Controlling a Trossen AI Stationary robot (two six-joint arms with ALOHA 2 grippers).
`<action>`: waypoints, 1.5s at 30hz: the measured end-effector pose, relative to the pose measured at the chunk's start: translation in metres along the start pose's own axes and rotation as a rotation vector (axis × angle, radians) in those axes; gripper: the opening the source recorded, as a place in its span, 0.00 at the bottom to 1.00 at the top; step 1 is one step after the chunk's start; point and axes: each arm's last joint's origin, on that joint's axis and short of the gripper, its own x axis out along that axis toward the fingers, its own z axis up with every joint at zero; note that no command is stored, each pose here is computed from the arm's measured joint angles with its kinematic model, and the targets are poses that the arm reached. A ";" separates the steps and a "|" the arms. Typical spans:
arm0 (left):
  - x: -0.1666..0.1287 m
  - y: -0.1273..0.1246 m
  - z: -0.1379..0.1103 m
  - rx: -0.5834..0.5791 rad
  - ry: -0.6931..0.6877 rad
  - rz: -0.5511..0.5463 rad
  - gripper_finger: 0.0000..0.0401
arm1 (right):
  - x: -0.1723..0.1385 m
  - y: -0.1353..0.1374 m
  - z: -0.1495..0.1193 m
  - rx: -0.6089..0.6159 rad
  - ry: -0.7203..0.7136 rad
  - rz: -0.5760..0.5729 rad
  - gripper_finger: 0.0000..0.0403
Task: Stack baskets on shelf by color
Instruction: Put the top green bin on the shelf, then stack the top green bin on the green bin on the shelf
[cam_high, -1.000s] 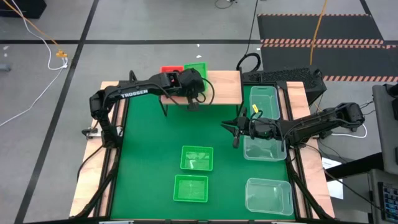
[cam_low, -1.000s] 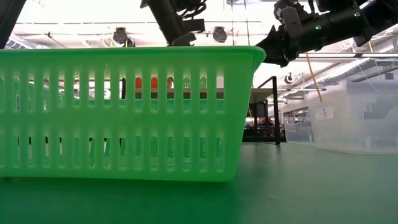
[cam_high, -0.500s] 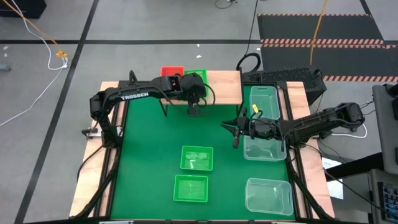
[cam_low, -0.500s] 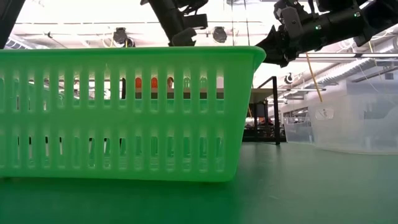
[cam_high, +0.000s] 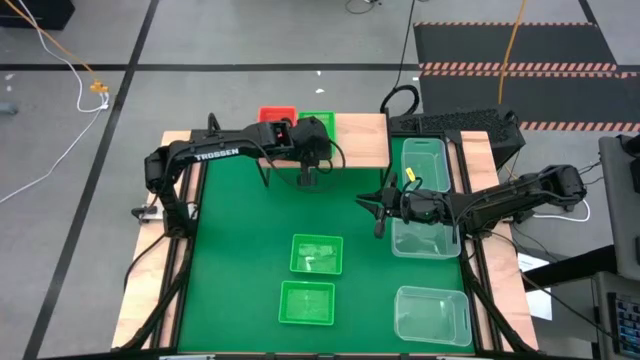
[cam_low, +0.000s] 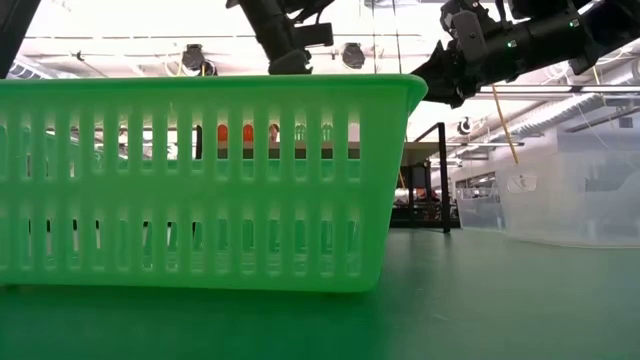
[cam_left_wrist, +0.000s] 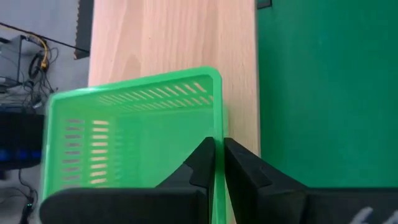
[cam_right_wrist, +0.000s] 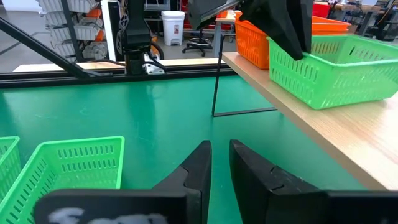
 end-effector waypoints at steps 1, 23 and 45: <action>0.000 0.000 0.000 -0.008 -0.003 0.002 0.09 | 0.000 0.000 0.000 -0.001 0.000 0.000 0.12; -0.047 -0.012 0.009 0.041 -0.068 0.100 0.49 | 0.000 0.000 0.000 -0.003 0.001 -0.002 0.12; -0.035 -0.215 -0.068 0.825 0.051 -0.389 0.31 | -0.002 0.007 0.006 0.002 -0.059 0.032 0.12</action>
